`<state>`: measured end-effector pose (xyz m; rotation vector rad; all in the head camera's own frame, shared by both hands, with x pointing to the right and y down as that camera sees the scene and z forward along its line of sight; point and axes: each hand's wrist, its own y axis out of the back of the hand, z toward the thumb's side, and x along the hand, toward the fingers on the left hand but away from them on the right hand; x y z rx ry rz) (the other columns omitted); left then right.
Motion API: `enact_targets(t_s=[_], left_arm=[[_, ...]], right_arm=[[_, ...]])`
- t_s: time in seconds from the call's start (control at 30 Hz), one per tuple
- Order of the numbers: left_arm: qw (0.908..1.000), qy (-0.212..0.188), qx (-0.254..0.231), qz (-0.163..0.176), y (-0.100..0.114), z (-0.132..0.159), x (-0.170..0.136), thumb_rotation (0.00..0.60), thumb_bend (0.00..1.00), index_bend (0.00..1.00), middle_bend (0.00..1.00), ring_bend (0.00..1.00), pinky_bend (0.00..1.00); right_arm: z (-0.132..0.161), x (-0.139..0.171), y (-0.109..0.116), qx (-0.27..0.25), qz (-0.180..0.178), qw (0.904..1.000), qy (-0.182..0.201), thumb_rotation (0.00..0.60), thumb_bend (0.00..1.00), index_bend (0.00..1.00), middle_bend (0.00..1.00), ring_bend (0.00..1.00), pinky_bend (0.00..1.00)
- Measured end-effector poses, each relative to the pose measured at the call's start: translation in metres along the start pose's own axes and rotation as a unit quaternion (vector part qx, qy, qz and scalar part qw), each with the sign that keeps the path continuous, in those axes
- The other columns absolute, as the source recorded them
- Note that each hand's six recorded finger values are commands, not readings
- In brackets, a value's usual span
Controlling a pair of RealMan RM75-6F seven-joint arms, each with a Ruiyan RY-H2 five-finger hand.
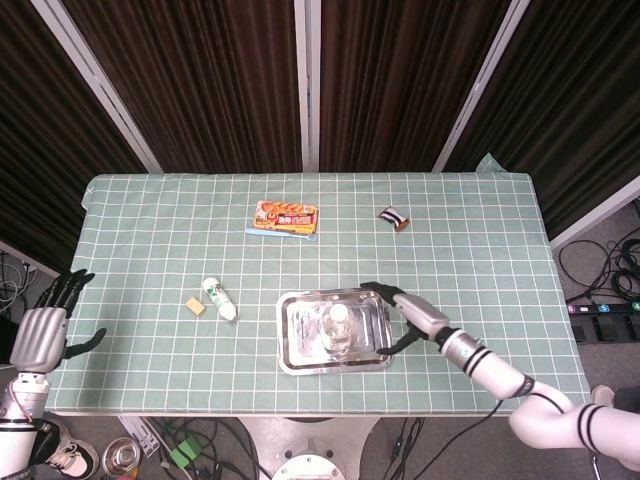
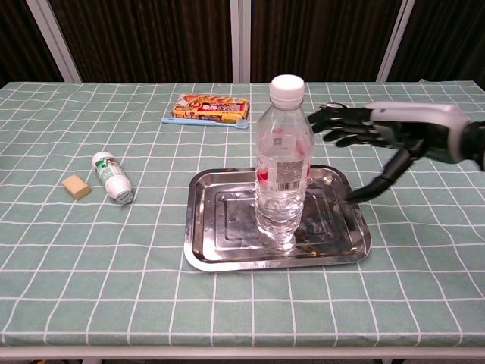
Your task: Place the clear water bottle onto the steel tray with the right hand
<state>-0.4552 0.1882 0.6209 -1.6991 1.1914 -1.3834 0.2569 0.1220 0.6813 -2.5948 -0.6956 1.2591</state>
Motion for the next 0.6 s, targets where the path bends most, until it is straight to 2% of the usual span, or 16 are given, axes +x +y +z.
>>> enact_targets(t_s=[0.07,0.17,0.27,0.37,0.4,0.5,0.6], left_arm=[[1.0,0.0,0.001,-0.001,0.0,0.0,0.0,0.6,0.26,0.16,0.18,0.09,0.19],[1.0,-0.001,0.003,-0.001,-0.001,0.002,0.0,0.6,0.26,0.16,0.18,0.09,0.19],[1.0,-0.003,0.005,0.001,0.0,0.004,0.001,0.6,0.26,0.16,0.18,0.09,0.19],[1.0,-0.006,0.007,0.005,0.002,0.007,0.003,0.6,0.26,0.16,0.18,0.09,0.19],[0.9999,-0.006,0.007,0.005,0.003,0.008,0.003,0.6,0.26,0.16,0.18,0.09,0.19],[0.9999,-0.006,0.007,0.005,0.002,0.008,0.003,0.6,0.26,0.16,0.18,0.09,0.19],[1.0,-0.004,0.006,0.005,0.001,0.007,0.004,0.6,0.26,0.16,0.18,0.09,0.19]], right_arm=[[-0.014,0.017,0.016,0.053,-0.007,0.9981,-0.032,0.6,0.0,0.0,0.02,0.0,0.0],[-0.032,0.041,0.031,0.122,-0.028,0.9893,-0.075,0.6,0.0,0.0,0.03,0.0,0.0],[-0.046,0.063,0.046,0.18,-0.08,0.9736,-0.116,0.6,0.0,0.0,0.04,0.0,0.0],[-0.057,0.087,0.065,0.229,-0.157,0.9489,-0.15,0.6,0.0,0.0,0.05,0.0,0.0],[-0.06,0.098,0.072,0.242,-0.19,0.9378,-0.161,0.6,0.0,0.0,0.05,0.0,0.0],[-0.072,0.124,0.083,0.256,-0.262,0.9121,-0.185,0.6,0.0,0.0,0.06,0.0,0.0],[-0.084,0.139,0.086,0.265,-0.297,0.8956,-0.198,0.6,0.0,0.0,0.06,0.0,0.0]])
